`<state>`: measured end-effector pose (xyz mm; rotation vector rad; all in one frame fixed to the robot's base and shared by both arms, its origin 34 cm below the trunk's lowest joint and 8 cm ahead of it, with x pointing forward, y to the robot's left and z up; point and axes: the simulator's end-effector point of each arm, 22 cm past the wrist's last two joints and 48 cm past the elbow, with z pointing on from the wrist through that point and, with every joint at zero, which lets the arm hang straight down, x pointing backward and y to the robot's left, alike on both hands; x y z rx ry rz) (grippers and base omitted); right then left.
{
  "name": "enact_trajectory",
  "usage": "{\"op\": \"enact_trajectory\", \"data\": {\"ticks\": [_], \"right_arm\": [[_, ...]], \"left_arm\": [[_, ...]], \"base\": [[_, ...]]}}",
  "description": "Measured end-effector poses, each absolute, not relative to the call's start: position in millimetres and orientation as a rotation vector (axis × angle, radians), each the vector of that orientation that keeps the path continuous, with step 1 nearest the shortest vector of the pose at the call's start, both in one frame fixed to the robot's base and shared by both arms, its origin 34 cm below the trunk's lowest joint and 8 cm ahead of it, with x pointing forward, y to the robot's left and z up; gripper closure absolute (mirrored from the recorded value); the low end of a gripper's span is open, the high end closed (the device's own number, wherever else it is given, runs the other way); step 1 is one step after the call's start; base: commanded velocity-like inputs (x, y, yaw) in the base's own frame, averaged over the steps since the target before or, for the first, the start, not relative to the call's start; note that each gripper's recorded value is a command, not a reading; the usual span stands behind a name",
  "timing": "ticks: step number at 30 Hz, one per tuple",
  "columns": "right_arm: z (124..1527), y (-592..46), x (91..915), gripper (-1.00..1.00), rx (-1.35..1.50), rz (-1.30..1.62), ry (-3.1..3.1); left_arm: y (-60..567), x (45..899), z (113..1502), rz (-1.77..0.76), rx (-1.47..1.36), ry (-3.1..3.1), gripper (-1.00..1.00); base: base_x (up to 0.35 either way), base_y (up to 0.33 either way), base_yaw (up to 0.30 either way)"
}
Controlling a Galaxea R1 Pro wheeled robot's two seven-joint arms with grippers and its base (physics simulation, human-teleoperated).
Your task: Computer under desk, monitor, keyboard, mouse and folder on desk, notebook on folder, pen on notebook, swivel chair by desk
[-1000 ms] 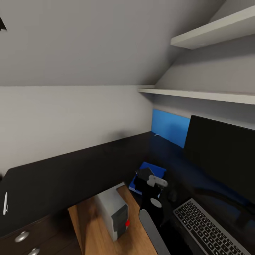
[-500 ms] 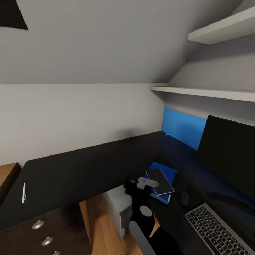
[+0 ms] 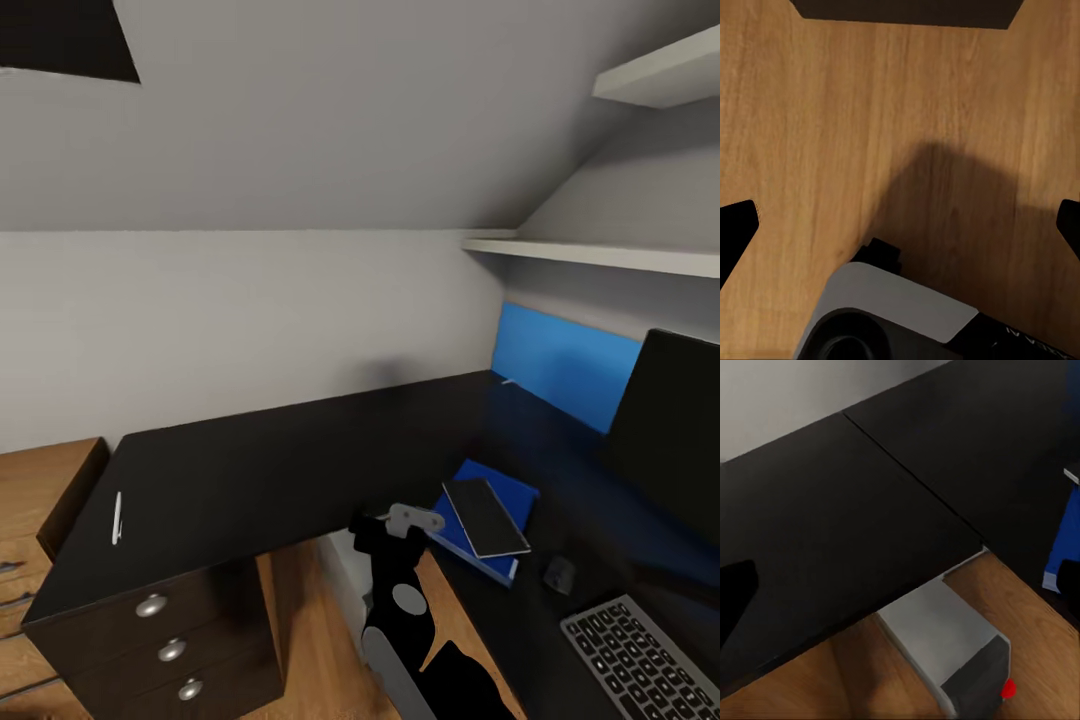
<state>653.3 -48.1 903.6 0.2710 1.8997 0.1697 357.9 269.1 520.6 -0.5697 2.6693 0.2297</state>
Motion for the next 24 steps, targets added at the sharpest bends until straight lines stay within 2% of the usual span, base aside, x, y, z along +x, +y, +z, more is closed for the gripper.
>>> {"op": "enact_trajectory", "data": {"ticks": [5,14,24], "right_arm": [[901.3,-48.9,654.1,-1.0,0.266,0.16,1.9],[896.5,-48.6,654.5,-1.0,0.265,0.158,1.909],[889.5,-48.7,655.0,-1.0,0.265,0.154,1.923]], "left_arm": [[267.2,361.3,522.2,0.221,-0.571,2.659,-1.0],[268.7,451.0,596.3,0.082,-0.556,2.362,-1.0],[286.2,442.7,644.4,0.015,-0.486,2.286,-1.0]], "base": [[0.0,0.0,0.217],[0.0,0.0,0.217],[0.0,0.0,0.217]]}}
